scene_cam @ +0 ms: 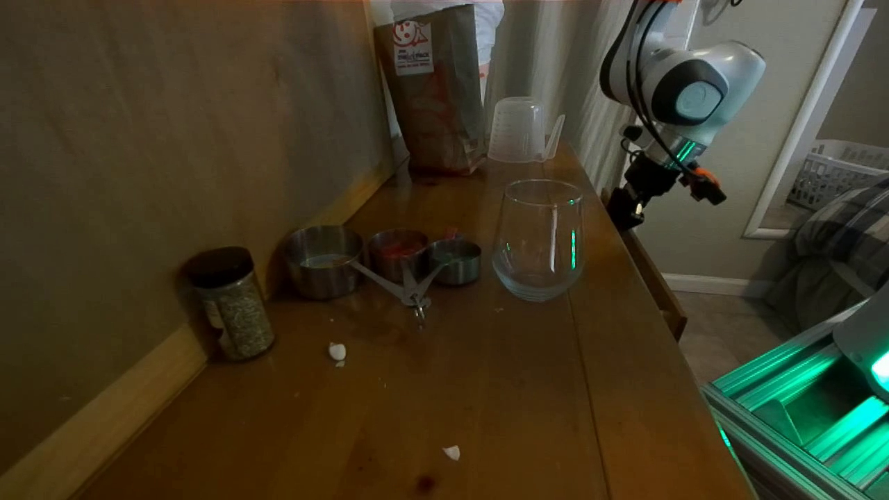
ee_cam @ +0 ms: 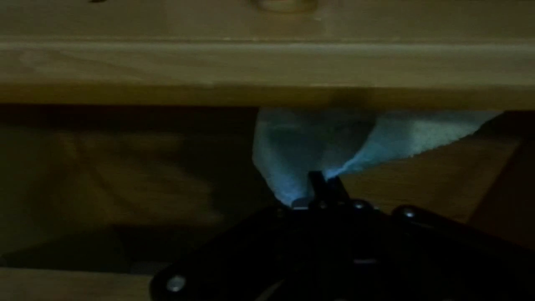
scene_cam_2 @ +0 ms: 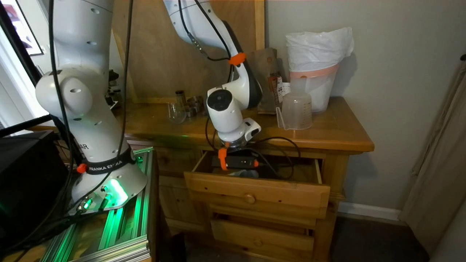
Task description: Open the topmost drawer on the right and remove the towel from the drawer then close the drawer.
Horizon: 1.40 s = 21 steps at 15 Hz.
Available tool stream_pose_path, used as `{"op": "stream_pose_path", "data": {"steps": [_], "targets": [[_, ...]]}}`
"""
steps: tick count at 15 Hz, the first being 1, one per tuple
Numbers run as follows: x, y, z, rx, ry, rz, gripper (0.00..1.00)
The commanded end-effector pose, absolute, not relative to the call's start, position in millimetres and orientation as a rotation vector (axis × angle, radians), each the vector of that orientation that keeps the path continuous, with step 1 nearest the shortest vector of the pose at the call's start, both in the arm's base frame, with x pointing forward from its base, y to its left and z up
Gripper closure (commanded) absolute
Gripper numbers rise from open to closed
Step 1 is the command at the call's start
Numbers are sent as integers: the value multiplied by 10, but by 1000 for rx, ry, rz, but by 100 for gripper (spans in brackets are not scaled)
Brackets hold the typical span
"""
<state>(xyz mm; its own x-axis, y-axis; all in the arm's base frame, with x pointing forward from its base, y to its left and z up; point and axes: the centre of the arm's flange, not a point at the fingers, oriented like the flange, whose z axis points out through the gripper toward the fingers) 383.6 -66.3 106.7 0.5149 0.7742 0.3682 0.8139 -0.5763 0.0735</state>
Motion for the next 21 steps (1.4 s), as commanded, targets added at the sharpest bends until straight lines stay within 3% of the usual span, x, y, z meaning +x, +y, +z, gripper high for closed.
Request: {"op": "stream_pose_path", "data": {"steps": [1,21], "targets": [[3631,-641,1545,-2672,-1428,-598,99],[3752,383,2925,-2877,-1594,-763,100]]}}
